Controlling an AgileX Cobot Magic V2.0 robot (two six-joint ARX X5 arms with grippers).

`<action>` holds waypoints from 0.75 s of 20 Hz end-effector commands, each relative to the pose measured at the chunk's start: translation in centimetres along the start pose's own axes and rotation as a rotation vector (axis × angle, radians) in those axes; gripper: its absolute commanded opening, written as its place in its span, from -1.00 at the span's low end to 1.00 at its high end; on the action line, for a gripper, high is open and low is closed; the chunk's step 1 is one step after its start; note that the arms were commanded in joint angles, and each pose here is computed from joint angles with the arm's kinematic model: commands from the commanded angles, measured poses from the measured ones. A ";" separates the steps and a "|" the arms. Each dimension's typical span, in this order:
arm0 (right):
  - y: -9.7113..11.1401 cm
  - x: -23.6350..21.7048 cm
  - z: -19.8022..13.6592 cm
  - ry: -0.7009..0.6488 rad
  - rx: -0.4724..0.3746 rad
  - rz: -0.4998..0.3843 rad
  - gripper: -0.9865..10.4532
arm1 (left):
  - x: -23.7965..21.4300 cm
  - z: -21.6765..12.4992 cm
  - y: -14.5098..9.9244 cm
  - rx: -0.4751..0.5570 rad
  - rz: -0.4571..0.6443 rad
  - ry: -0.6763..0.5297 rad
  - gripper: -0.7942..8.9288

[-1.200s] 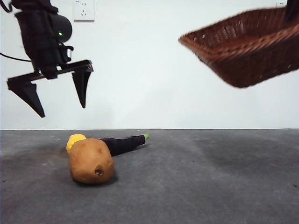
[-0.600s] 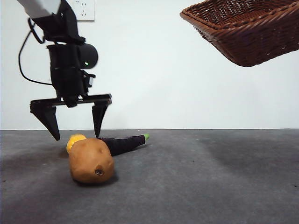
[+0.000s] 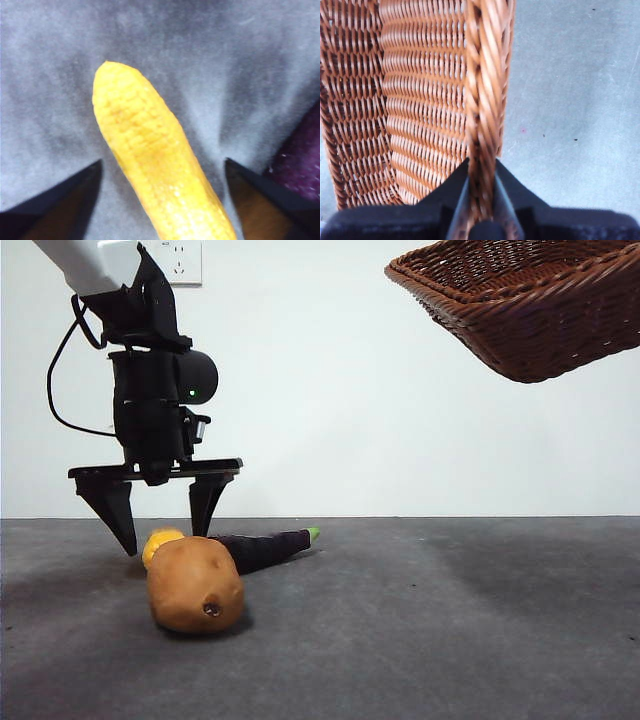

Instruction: Help me put the vegetables on the table into the basket

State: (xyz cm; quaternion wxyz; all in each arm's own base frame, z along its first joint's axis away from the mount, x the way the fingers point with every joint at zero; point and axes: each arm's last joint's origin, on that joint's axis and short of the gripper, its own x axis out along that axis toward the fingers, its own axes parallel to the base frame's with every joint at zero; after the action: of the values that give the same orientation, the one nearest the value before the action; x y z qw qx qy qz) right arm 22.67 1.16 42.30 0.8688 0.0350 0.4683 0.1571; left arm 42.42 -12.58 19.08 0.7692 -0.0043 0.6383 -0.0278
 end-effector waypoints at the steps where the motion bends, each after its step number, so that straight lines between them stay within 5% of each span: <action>1: 0.1 -0.1 -0.3 0.020 0.002 0.013 -0.85 | 1.4 0.0 0.1 0.008 -0.003 0.039 -0.50; 2: 0.1 -0.1 -0.3 0.019 0.002 0.013 -0.85 | 1.5 -0.1 0.1 0.032 -0.003 0.040 -0.81; 3: 0.1 -0.1 -0.3 0.020 0.002 0.013 -0.85 | 1.5 0.0 0.1 0.050 -0.003 0.036 -0.85; 8: 0.1 0.0 -0.2 0.017 0.011 0.012 -0.85 | -1.0 1.0 0.0 0.097 -0.058 0.006 -0.85; 15: -0.8 2.3 -0.4 0.078 0.108 -0.049 -0.85 | -12.3 3.0 -3.0 0.225 -0.327 -0.203 -0.85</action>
State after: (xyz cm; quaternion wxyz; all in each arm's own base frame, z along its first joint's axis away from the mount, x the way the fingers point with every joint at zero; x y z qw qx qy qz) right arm 23.46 1.00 40.26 0.8517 0.0526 0.5087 0.1145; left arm 43.26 -14.53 31.43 0.8108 -0.0359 0.5474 -0.2042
